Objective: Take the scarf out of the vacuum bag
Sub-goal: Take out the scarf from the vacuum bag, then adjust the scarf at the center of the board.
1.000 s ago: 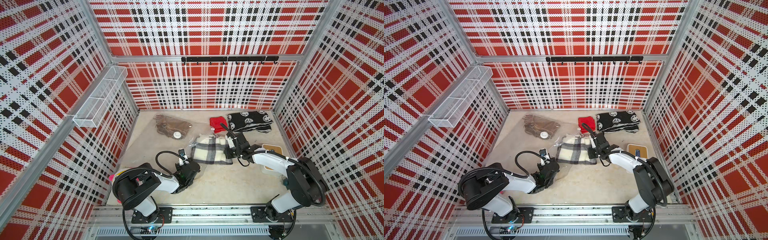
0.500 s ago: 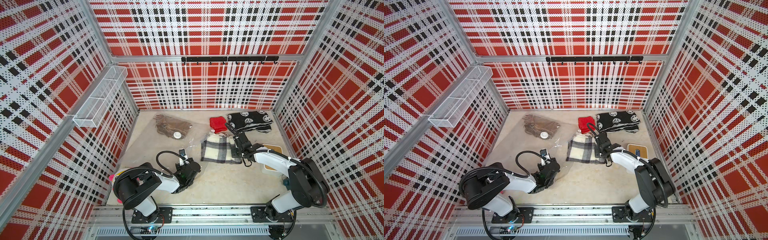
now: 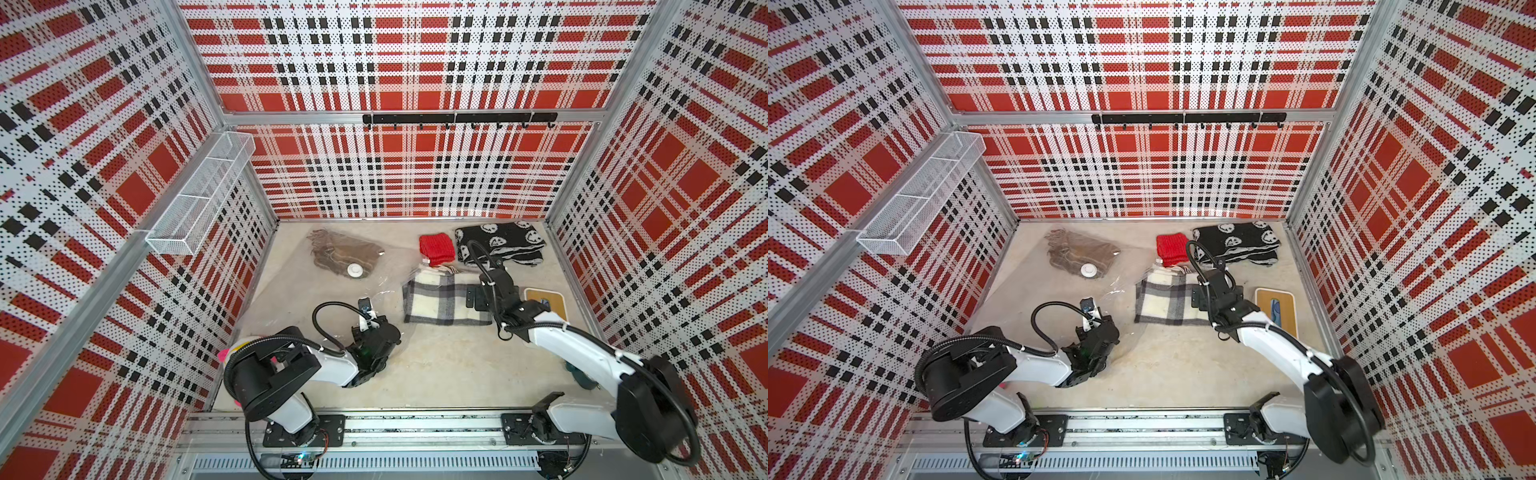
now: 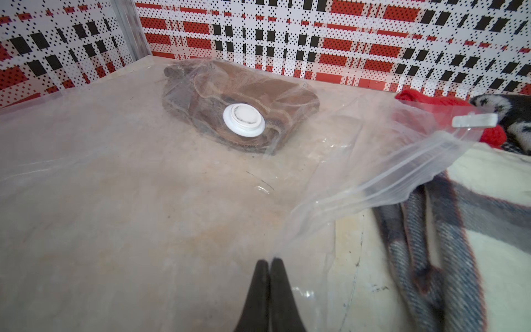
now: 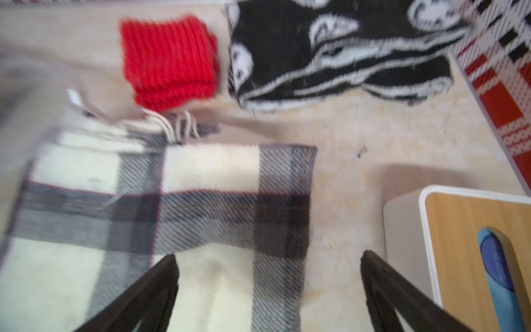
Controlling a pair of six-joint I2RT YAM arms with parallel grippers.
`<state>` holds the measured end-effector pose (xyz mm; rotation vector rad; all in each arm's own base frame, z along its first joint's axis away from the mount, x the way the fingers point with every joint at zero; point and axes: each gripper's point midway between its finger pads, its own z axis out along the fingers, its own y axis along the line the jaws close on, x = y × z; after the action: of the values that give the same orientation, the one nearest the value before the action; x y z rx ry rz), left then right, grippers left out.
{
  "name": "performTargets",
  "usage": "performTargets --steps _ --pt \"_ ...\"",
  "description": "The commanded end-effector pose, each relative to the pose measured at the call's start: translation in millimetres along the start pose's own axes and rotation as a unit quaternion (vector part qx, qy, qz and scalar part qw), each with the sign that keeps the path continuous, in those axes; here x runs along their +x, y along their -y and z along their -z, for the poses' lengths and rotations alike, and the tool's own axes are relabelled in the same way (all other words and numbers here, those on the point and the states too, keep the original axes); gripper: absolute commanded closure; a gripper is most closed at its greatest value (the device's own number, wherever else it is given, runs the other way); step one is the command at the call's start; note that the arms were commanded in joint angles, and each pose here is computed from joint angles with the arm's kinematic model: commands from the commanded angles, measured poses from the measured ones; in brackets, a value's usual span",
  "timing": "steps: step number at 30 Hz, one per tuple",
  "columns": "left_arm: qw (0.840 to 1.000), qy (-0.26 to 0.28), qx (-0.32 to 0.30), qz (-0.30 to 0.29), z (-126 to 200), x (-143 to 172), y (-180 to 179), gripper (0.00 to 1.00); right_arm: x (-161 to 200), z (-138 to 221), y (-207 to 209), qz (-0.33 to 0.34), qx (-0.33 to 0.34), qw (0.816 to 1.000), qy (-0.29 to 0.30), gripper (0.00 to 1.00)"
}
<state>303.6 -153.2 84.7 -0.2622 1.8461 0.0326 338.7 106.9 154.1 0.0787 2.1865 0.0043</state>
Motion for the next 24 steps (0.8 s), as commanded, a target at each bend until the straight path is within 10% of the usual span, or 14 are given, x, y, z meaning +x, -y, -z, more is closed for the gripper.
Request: performTargets --steps 1,8,24 --pt "1.0 0.004 0.011 0.014 2.9 -4.4 2.1 1.0 -38.3 24.8 -3.4 -0.023 -0.041 0.991 0.129 0.0" --pt "1.0 0.001 0.02 0.015 1.3 -5.1 7.6 1.0 -30.0 30.3 -41.4 -0.043 -0.157 0.981 0.11 0.0" --pt "0.997 -0.009 0.066 0.025 0.6 -5.2 27.2 1.0 33.5 -36.1 -189.9 0.105 -0.159 0.981 0.04 0.0"
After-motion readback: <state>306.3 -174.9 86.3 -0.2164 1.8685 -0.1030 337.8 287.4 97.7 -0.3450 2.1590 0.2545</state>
